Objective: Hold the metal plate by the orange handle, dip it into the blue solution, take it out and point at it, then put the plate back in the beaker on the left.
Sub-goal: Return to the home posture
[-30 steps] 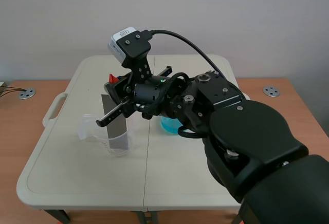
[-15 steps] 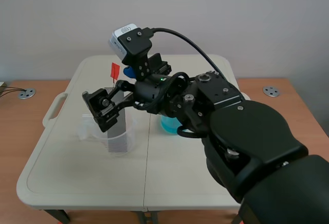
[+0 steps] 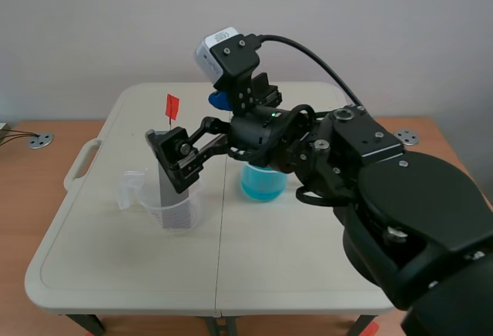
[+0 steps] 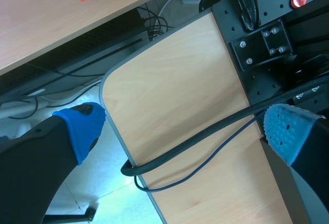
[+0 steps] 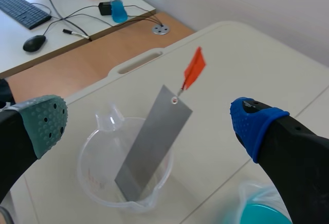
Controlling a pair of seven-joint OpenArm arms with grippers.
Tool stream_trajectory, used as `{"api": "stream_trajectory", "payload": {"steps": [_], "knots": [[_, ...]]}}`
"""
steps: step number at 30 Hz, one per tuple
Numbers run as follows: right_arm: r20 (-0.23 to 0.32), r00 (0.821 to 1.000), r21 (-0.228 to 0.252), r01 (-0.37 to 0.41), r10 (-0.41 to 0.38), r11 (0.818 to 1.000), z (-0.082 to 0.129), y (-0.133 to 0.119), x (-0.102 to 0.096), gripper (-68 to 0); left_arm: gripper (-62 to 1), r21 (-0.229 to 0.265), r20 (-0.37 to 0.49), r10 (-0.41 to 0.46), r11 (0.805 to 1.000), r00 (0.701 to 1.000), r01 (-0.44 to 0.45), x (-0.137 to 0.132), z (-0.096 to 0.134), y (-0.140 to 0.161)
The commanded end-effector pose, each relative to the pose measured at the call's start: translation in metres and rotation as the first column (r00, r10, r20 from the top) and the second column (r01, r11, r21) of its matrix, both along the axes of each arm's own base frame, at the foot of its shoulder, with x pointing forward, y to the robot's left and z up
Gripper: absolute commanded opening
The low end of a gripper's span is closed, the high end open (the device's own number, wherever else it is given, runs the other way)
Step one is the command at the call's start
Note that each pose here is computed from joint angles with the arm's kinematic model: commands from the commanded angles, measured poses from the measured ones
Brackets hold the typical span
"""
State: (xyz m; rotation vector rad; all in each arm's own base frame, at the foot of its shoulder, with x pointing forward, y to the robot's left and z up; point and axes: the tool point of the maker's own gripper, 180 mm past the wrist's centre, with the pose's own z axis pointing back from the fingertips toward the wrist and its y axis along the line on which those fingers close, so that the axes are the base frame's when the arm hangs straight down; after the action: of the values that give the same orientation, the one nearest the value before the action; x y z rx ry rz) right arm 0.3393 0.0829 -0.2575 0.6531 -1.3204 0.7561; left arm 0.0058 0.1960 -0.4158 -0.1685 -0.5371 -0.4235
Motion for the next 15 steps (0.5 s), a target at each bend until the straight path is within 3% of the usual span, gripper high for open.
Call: {"api": "stream_trajectory", "payload": {"steps": [1,6,9,12,15], "knots": [[0.055,0.998,0.026,0.009,-0.010,1.000,0.020,-0.006,0.003,-1.0,1.4,-0.019,0.029,-0.002,1.000,1.000,0.003,0.005,0.005,-0.004],[0.079,0.996,0.013,0.037,-0.038,0.999,0.026,-0.030,-0.002,-1.0,1.4,-0.005,0.121,0.017,1.000,0.992,-0.016,0.038,0.012,0.005],[0.080,0.995,0.012,0.053,-0.054,0.999,0.028,-0.046,-0.007,-1.0,1.4,-0.004,0.224,0.031,1.000,0.974,-0.031,0.073,0.030,0.010],[0.079,0.994,0.008,0.070,-0.070,0.998,0.030,-0.063,-0.012,-1.0,1.4,0.005,0.364,0.024,1.000,0.931,-0.027,0.116,0.061,0.013],[0.077,0.993,0.006,0.088,-0.089,0.996,0.032,-0.080,-0.017,-1.0,1.4,0.017,0.499,-0.003,1.000,0.867,-0.006,0.156,0.100,0.011]]}}
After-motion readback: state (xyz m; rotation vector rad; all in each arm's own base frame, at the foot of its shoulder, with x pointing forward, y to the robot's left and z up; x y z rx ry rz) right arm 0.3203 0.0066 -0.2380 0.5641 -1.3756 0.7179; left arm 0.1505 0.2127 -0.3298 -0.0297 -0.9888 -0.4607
